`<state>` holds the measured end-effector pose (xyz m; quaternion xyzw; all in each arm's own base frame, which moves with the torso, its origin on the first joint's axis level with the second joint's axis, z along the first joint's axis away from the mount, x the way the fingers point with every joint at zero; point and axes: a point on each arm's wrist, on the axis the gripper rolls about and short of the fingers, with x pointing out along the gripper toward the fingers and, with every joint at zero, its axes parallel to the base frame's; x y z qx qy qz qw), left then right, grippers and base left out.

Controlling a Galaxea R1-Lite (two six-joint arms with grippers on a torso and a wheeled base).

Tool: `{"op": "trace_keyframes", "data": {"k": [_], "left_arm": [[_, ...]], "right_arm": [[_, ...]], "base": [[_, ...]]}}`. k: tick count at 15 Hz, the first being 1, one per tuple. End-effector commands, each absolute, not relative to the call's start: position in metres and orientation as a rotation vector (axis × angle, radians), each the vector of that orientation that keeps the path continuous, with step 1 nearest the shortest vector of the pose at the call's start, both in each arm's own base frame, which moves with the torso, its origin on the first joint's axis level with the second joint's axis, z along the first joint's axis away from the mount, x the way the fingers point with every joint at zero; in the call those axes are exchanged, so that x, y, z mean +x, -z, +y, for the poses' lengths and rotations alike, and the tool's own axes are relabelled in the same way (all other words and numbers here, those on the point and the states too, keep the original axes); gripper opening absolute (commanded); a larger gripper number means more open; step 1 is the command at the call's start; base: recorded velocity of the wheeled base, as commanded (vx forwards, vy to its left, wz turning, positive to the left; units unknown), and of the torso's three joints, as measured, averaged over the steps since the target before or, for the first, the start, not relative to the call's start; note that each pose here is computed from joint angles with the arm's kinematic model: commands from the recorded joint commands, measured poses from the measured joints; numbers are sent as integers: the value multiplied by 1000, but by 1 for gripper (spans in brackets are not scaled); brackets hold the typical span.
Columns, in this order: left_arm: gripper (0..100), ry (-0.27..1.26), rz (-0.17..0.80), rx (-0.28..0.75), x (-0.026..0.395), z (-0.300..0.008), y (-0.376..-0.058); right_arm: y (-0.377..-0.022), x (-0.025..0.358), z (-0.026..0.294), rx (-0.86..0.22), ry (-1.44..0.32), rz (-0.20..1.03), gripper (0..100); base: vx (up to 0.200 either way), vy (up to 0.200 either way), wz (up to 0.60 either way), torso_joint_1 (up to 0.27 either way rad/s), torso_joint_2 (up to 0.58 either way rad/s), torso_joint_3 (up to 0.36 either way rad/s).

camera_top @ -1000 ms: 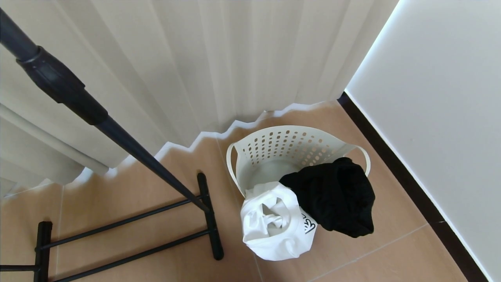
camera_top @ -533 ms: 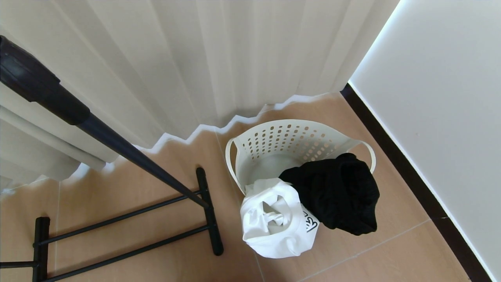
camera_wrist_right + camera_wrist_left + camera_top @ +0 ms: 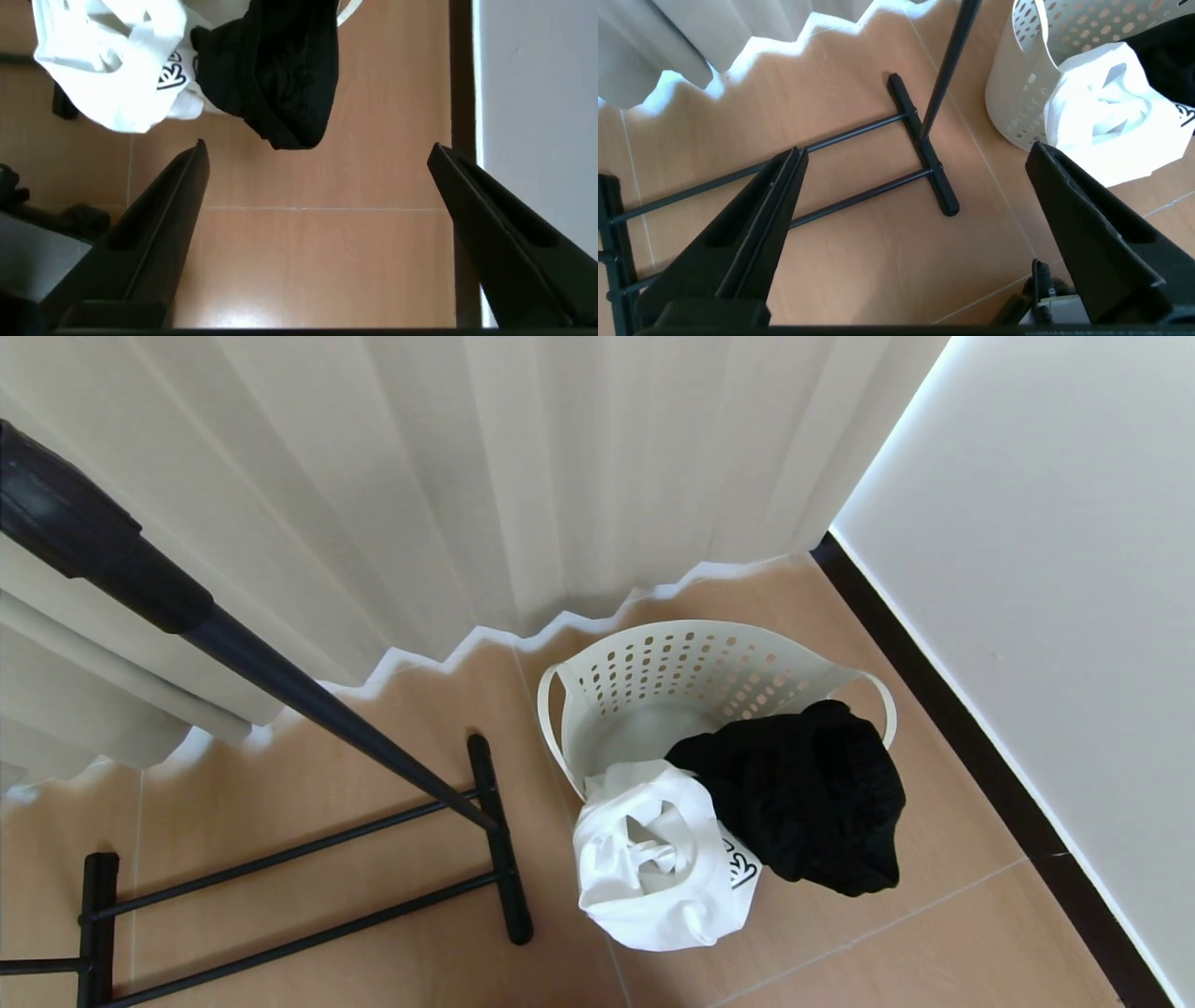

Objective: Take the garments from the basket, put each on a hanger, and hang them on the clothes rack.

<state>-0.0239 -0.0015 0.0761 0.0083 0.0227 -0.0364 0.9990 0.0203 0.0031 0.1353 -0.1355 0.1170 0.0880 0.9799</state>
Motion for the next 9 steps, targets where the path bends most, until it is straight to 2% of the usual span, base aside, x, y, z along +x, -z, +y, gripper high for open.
{"op": "trace_keyframes", "data": {"k": [1, 4, 6, 7, 8, 9], "left_arm": [[100, 73, 45, 17, -24, -1, -76], [100, 73, 45, 17, -24, -1, -76], [100, 73, 45, 17, -24, -1, -76], [100, 73, 45, 17, -24, -1, -76], [100, 73, 45, 17, -24, -1, -76], [100, 73, 45, 17, -24, -1, -76]], "right_arm": [[-160, 83, 4, -398, -249, 439, 100], [-159, 126, 16, -610, -363, 536, 100], [-145, 155, 35, -744, -381, 602, 100], [-132, 172, 47, -810, -366, 650, 100], [-132, 172, 47, -810, -366, 650, 100], [-107, 206, 64, -899, -252, 690, 100]], "base": [[0, 0, 0, 0, 0, 0], [0, 0, 0, 0, 0, 0], [0, 0, 0, 0, 0, 0], [0, 0, 0, 0, 0, 0], [0, 0, 0, 0, 0, 0], [0, 0, 0, 0, 0, 0]]}}
